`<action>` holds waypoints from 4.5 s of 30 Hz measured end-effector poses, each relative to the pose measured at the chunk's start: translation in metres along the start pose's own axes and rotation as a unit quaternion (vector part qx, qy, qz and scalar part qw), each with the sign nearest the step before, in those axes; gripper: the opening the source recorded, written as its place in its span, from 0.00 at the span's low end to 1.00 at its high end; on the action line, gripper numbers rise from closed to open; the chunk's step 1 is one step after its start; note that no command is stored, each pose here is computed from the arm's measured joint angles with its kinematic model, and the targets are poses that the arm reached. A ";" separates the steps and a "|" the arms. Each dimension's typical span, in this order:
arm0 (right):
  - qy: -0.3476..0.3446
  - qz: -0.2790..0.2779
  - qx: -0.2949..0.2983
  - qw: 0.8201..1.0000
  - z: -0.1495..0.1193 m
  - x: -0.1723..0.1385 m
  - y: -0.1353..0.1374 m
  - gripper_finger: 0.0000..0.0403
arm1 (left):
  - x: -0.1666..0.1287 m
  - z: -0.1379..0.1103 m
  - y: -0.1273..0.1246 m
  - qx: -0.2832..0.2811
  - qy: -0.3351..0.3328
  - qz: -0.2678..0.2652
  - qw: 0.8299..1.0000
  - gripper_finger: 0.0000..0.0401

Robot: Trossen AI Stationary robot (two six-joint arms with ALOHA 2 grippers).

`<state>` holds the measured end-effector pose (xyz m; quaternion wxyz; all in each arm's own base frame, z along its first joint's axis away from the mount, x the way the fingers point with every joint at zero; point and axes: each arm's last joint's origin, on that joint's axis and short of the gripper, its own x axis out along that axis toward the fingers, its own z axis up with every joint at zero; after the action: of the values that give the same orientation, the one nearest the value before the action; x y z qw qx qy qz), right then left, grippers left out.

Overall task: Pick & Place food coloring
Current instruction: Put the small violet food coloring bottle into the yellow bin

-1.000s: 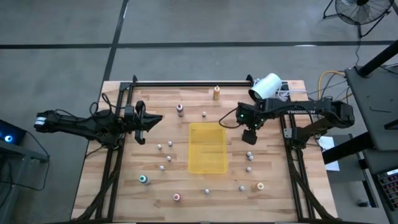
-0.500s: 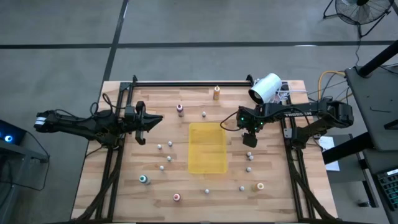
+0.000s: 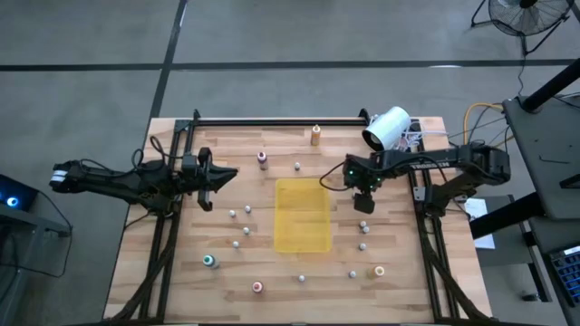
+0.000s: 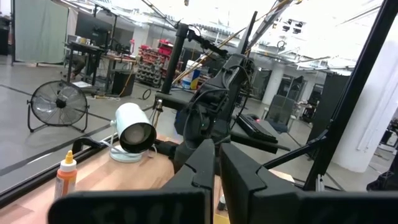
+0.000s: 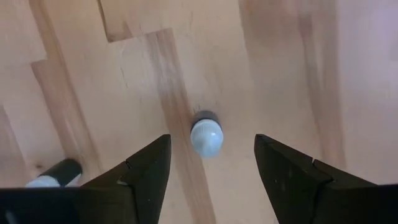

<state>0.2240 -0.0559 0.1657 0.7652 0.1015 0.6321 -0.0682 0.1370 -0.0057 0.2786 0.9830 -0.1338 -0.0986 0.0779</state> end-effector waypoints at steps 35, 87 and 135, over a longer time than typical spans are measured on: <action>0.007 0.009 0.005 1.000 0.007 0.010 -0.001 0.29 | -0.001 -0.008 0.002 0.003 0.020 0.005 1.000 0.00; -0.173 0.091 -0.063 0.979 0.113 -0.133 0.076 0.14 | -0.001 -0.008 0.002 0.003 0.019 0.005 1.000 0.00; 0.021 0.021 -0.043 0.999 0.151 0.030 0.106 0.13 | -0.001 -0.008 0.002 0.003 0.020 0.005 1.000 0.00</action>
<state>0.3980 0.0109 0.1707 0.7565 0.0834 0.6482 -0.0233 0.1378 -0.0058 0.2705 0.9847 -0.1331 -0.0783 0.0802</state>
